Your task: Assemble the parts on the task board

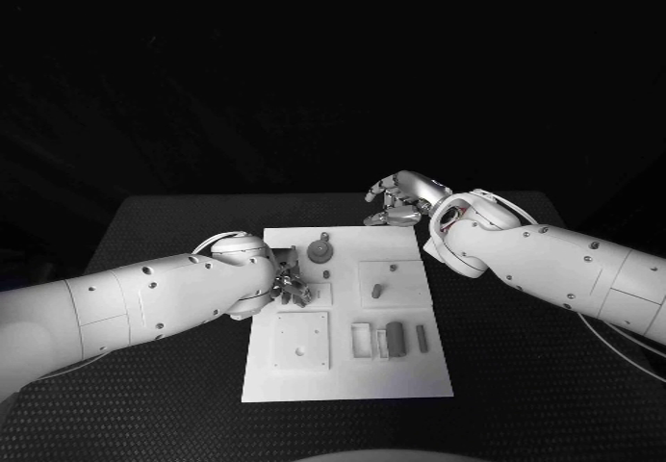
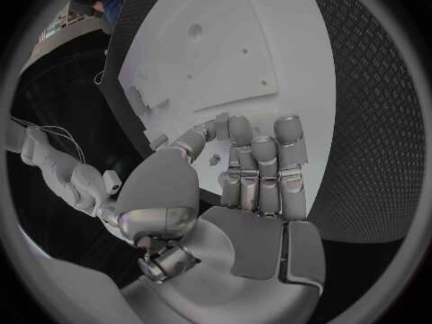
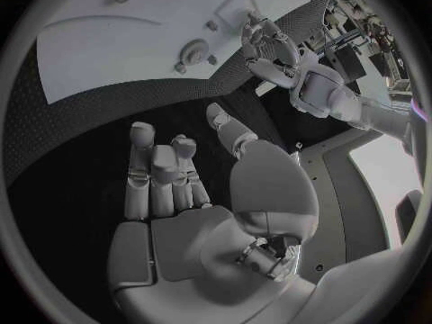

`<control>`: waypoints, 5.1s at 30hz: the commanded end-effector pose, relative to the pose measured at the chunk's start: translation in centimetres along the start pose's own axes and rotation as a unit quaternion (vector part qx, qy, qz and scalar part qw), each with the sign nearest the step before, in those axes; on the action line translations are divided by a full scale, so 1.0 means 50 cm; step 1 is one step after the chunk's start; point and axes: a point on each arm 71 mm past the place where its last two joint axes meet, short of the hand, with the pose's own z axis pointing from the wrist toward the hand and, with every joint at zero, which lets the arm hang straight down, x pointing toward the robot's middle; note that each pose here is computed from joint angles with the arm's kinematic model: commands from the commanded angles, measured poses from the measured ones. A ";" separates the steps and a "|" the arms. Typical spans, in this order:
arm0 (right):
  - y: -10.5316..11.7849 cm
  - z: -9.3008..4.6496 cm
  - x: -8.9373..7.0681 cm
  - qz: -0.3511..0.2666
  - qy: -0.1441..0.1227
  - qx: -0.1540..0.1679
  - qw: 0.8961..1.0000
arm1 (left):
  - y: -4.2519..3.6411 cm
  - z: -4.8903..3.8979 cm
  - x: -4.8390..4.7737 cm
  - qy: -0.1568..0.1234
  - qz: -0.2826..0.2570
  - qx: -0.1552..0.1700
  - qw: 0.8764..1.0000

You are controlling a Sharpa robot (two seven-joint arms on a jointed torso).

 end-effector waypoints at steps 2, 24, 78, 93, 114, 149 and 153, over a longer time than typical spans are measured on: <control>0.001 0.000 0.002 -0.001 0.004 -0.004 1.000 | 0.022 0.008 0.027 0.011 0.008 -0.024 1.000; -0.003 0.000 0.001 -0.001 0.004 0.000 1.000 | 0.032 -0.022 -0.045 -0.022 -0.106 -0.008 0.994; -0.001 0.000 0.002 0.000 0.002 -0.001 1.000 | 0.011 0.009 -0.013 -0.026 -0.076 -0.009 0.997; -0.001 0.000 0.002 0.000 0.002 -0.002 1.000 | 0.012 0.013 -0.009 -0.029 -0.072 -0.010 0.997; -0.002 0.000 0.003 0.000 0.004 0.000 1.000 | 0.012 0.015 -0.004 -0.022 -0.066 -0.012 0.998; -0.003 0.000 0.002 0.000 0.004 0.000 1.000 | 0.016 0.017 -0.003 -0.016 -0.089 -0.011 0.996; -0.003 0.000 0.002 0.000 0.004 0.000 1.000 | 0.015 0.017 -0.004 -0.019 -0.091 -0.010 0.996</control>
